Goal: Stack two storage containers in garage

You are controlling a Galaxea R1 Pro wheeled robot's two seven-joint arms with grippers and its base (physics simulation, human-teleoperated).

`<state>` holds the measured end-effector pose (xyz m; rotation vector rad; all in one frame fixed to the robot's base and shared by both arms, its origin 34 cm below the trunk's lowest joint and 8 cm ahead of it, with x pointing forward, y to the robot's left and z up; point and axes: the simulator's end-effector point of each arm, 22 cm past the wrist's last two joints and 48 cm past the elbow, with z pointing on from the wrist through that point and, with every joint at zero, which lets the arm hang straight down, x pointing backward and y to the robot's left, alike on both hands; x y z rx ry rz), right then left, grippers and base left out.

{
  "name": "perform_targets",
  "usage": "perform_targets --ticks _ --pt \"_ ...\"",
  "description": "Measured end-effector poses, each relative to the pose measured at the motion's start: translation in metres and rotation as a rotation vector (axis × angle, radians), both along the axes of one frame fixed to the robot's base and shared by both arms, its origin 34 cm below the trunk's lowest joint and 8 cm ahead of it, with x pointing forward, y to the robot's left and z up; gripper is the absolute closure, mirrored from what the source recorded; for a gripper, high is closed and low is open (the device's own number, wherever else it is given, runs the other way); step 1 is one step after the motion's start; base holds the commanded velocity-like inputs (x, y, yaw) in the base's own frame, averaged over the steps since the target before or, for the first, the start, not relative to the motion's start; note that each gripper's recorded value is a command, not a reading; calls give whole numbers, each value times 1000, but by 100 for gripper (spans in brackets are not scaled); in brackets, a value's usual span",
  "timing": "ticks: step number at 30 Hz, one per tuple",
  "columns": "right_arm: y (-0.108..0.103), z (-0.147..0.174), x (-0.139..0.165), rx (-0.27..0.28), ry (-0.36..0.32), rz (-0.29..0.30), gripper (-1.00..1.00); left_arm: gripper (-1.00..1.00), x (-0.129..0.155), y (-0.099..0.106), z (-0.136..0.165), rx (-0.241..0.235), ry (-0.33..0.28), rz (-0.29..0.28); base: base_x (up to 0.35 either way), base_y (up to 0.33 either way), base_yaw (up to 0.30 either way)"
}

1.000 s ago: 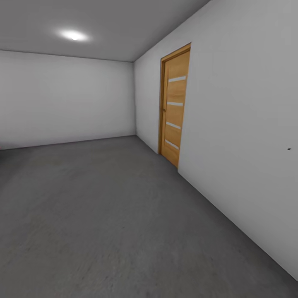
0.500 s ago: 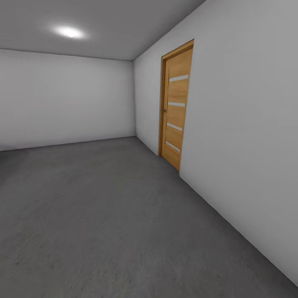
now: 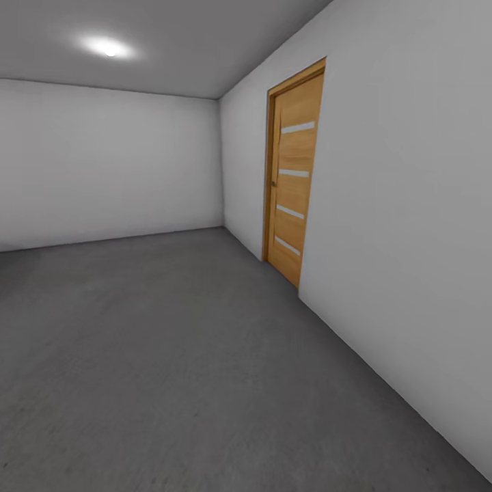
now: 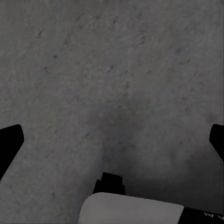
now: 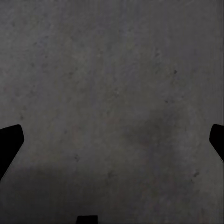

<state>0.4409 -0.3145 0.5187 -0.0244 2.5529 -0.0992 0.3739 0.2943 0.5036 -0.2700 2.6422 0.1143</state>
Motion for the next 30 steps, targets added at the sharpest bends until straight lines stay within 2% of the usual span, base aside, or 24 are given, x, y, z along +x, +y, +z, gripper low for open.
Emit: perform_targets --ticks 16,30 --pt "0 0 0 -3 0 -1 -100 -100 0 1 0 1 0 1 328 3 0" --pt "0 0 0 -2 0 0 -100 -100 0 1 0 1 -1 1 329 91 0"
